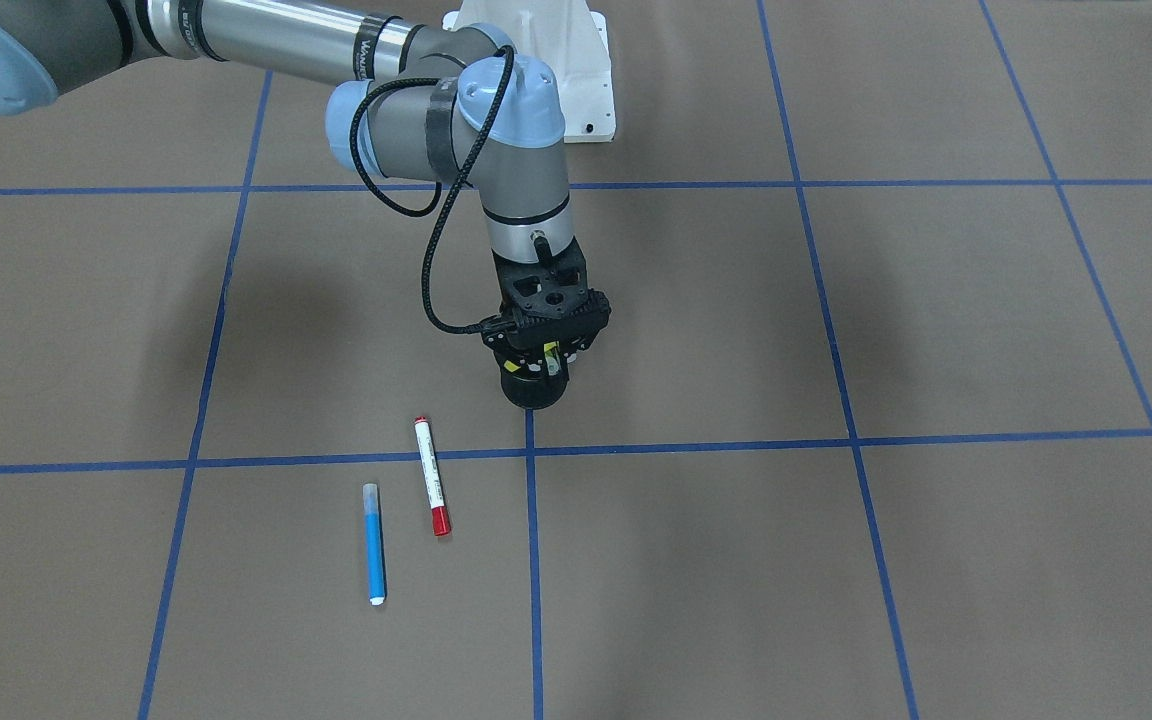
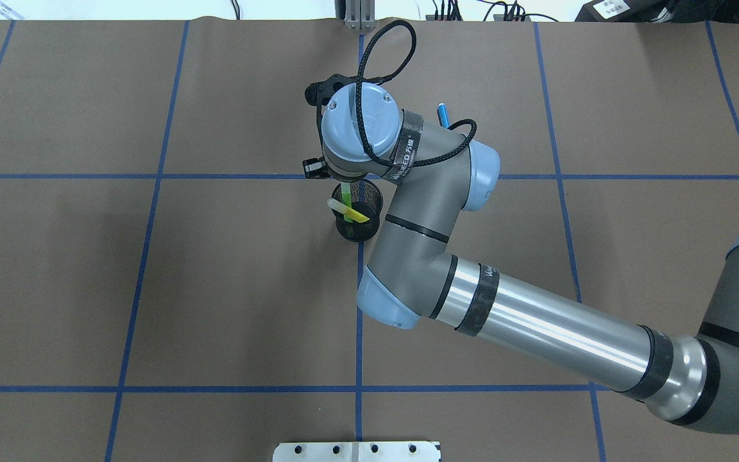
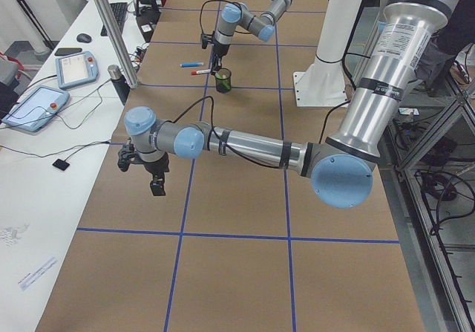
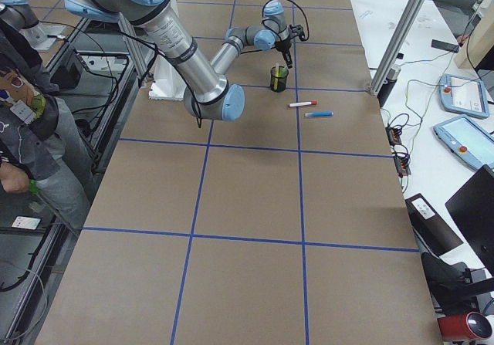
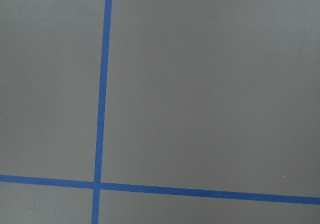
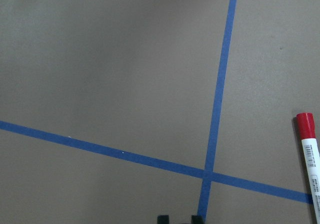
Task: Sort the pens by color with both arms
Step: 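Grasp the green highlighter and lift it out with the right gripper, then place the green highlighter near the red marker while the left arm advances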
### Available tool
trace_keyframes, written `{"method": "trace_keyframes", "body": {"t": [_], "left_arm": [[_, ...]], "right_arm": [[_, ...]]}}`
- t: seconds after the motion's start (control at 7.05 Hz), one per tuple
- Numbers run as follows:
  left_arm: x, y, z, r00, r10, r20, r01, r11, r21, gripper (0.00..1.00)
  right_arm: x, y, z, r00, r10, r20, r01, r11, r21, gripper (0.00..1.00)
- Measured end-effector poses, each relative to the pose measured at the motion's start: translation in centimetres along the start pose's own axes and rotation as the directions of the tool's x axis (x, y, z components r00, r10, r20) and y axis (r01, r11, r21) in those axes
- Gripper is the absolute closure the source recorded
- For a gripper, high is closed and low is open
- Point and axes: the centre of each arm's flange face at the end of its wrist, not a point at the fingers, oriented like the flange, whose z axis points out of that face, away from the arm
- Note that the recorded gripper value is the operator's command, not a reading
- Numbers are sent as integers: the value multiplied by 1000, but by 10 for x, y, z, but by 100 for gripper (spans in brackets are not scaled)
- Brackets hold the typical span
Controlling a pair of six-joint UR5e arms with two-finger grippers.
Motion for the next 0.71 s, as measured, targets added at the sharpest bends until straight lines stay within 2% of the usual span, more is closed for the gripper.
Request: {"method": "trace_keyframes", "body": {"t": [0.43, 0.71], "left_arm": [[16, -3, -10, 999, -34, -35, 34, 999, -2, 0], [52, -7, -37, 982, -157, -106, 159, 987, 2, 0]], "right_arm": [[3, -3, -20, 1000, 9, 2, -8, 999, -35, 85], [17, -16, -55, 999, 27, -21, -28, 998, -54, 85]]}}
